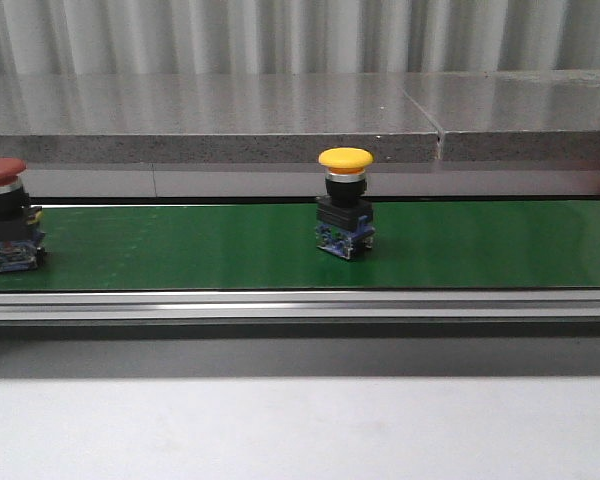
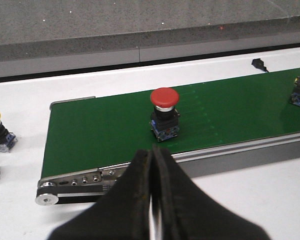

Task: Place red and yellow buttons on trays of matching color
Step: 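Move the right gripper above the yellow button arriving on the belt, then close the right gripper on the yellow button and lift it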

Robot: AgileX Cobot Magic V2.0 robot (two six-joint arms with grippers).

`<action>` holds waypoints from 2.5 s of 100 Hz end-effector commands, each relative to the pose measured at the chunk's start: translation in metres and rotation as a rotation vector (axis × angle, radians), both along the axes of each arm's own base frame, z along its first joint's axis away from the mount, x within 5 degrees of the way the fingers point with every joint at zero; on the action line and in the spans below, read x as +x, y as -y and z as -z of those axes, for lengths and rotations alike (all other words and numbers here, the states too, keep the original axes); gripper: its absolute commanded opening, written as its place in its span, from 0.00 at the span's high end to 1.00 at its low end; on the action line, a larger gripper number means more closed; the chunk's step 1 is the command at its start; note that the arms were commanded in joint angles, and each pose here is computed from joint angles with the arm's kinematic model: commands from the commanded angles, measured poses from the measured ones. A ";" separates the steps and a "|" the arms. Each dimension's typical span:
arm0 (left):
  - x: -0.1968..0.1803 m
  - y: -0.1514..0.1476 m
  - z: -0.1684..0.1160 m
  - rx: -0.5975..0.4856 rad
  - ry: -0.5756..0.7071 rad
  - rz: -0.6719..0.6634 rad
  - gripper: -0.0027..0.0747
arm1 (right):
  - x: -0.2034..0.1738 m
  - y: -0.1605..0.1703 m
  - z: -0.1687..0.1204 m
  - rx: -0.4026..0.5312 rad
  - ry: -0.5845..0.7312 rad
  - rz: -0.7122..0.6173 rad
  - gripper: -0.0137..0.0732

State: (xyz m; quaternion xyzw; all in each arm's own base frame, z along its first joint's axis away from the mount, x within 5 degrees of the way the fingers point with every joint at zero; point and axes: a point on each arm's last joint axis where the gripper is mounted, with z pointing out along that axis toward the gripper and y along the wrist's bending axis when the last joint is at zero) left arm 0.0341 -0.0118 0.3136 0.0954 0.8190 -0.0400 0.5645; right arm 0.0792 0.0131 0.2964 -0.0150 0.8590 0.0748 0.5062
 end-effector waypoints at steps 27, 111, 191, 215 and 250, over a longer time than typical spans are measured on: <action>0.002 0.001 -0.013 -0.029 0.077 0.009 0.99 | 0.053 -0.012 -0.052 -0.004 -0.028 -0.064 0.97; 0.002 0.001 -0.013 -0.029 0.077 0.009 0.99 | 0.196 -0.090 -0.061 -0.159 -0.530 -0.462 0.20; 0.002 0.001 -0.013 -0.029 0.077 0.009 0.99 | 0.260 -0.102 -0.011 -0.286 -0.560 -0.501 0.53; 0.002 0.001 -0.013 -0.029 0.077 0.009 0.99 | 0.259 -0.101 -0.014 -0.286 -0.547 -0.496 0.64; 0.002 0.001 -0.013 -0.029 0.077 0.009 0.99 | 0.244 -0.058 -0.054 -0.129 -0.497 -0.257 0.64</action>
